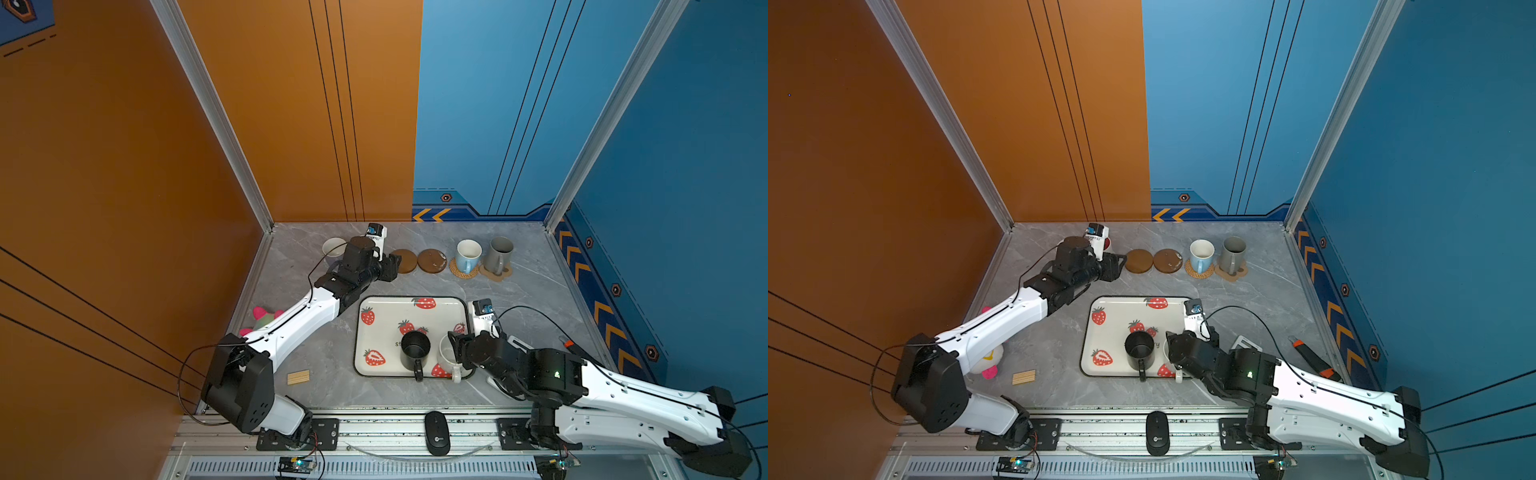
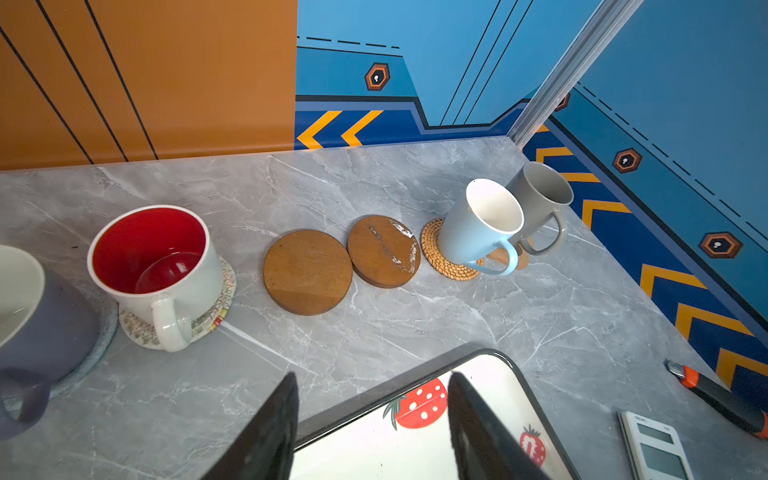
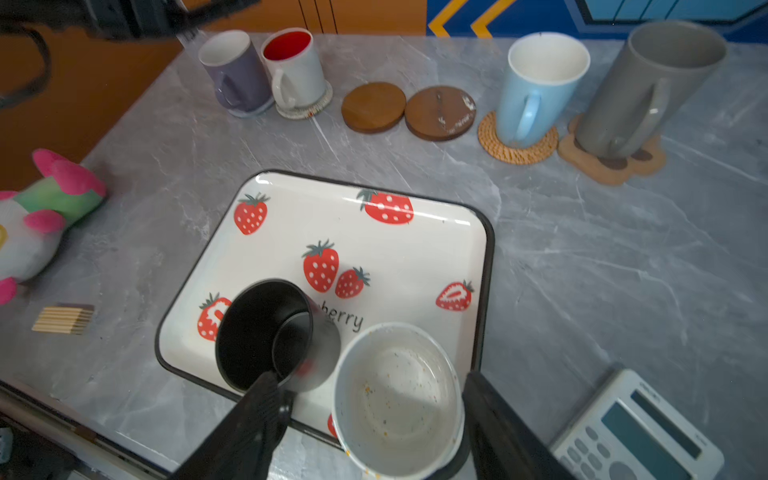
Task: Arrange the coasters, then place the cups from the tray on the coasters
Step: 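Move the right gripper over the speckled white mug on the tray, then lower the right gripper onto the speckled mug rim and grasp it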
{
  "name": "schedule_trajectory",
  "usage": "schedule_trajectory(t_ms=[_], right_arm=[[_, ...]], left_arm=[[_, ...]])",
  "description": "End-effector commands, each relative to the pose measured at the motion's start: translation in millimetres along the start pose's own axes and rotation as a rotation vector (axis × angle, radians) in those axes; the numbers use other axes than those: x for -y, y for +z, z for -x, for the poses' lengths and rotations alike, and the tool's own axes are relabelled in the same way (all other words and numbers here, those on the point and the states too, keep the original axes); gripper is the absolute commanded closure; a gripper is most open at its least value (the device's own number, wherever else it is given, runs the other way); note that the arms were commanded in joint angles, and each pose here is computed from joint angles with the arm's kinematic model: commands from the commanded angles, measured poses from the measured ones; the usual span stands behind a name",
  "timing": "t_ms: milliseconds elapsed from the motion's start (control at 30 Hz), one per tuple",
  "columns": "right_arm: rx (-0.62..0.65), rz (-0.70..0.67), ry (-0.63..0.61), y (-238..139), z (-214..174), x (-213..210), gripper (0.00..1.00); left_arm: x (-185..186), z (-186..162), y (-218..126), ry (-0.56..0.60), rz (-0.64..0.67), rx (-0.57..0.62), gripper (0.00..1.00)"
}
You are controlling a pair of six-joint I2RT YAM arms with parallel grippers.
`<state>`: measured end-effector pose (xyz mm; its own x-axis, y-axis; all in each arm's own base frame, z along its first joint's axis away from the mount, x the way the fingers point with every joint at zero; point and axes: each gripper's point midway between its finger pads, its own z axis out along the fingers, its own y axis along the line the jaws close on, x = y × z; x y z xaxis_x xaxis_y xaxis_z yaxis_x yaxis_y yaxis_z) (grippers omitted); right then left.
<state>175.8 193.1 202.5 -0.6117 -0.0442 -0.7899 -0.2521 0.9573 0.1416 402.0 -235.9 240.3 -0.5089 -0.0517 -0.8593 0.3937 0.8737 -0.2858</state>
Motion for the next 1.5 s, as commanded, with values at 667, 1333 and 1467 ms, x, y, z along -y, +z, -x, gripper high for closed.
schedule_trajectory(t_ms=[667, 1333, 1467], right_arm=[[-0.175, -0.073, 0.188, 10.6, -99.9, 7.9, 0.35], [-0.262, -0.112, 0.180, 15.8, -126.8, 4.5, 0.34], [-0.277, -0.111, 0.188, 20.6, -129.1, 4.9, 0.35]], left_arm=[[21.7, 7.3, 1.6, -0.049, -0.119, 0.038, 0.41], [22.4, 4.0, 3.5, -0.061, -0.127, 0.027, 0.40], [22.0, 2.8, 4.5, -0.064, -0.126, 0.024, 0.40]])
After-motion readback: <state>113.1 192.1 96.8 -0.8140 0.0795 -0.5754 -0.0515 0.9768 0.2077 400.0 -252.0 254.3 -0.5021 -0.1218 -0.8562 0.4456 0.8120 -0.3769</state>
